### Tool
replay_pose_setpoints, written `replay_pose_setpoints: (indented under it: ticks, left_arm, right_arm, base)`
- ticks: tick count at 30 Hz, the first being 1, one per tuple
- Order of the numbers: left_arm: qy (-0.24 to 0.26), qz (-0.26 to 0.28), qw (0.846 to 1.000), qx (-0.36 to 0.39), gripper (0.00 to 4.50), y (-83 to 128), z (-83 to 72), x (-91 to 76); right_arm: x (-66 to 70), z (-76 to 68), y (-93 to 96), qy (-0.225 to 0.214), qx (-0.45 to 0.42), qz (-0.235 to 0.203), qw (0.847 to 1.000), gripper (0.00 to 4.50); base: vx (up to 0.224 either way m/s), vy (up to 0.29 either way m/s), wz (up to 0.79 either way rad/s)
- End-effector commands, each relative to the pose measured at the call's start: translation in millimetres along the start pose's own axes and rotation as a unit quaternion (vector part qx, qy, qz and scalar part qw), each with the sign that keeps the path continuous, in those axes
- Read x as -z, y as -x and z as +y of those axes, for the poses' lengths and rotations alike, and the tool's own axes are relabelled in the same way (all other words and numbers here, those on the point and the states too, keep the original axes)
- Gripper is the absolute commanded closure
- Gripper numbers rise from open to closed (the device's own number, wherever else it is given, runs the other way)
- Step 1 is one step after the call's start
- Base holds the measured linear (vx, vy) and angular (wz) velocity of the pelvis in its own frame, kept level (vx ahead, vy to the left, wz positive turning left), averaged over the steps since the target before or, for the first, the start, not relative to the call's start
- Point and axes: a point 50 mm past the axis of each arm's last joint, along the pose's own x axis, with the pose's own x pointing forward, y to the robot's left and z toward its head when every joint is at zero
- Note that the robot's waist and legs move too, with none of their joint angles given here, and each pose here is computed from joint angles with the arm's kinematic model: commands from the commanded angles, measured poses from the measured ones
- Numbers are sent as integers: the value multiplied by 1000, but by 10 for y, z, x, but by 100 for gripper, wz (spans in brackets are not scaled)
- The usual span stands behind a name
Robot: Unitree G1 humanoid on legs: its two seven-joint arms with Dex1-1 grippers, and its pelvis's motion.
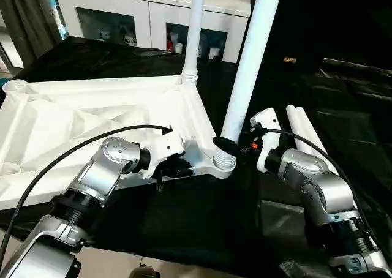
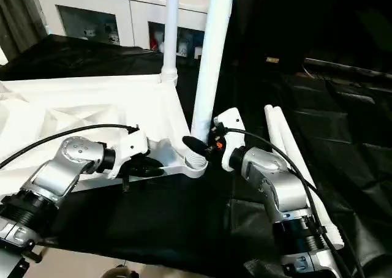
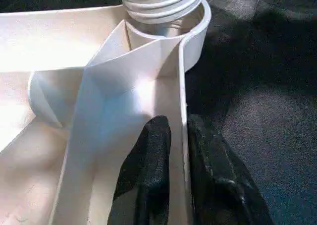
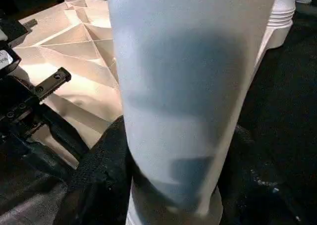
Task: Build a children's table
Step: Insert table leg to table base
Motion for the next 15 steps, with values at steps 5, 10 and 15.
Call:
replay_pose_setpoints:
  ticks: [5,10,15]
  left_arm:
    - [-10,1,1000,2,393,11,31,-40]
    - [-3,-3,1000,10,430,22,20,-44]
    - [1,-4,1000,16,450,19,14,-47]
  right_arm:
    - [-30,-10,-8,7,0,-6,1000,259]
    - [17,-56,-57,7,17,11,1000,259]
    - [24,-34,-119,6,7,26,1000,259]
  base:
    - [0,0,0]
    - [0,0,0]
    - [0,0,0]
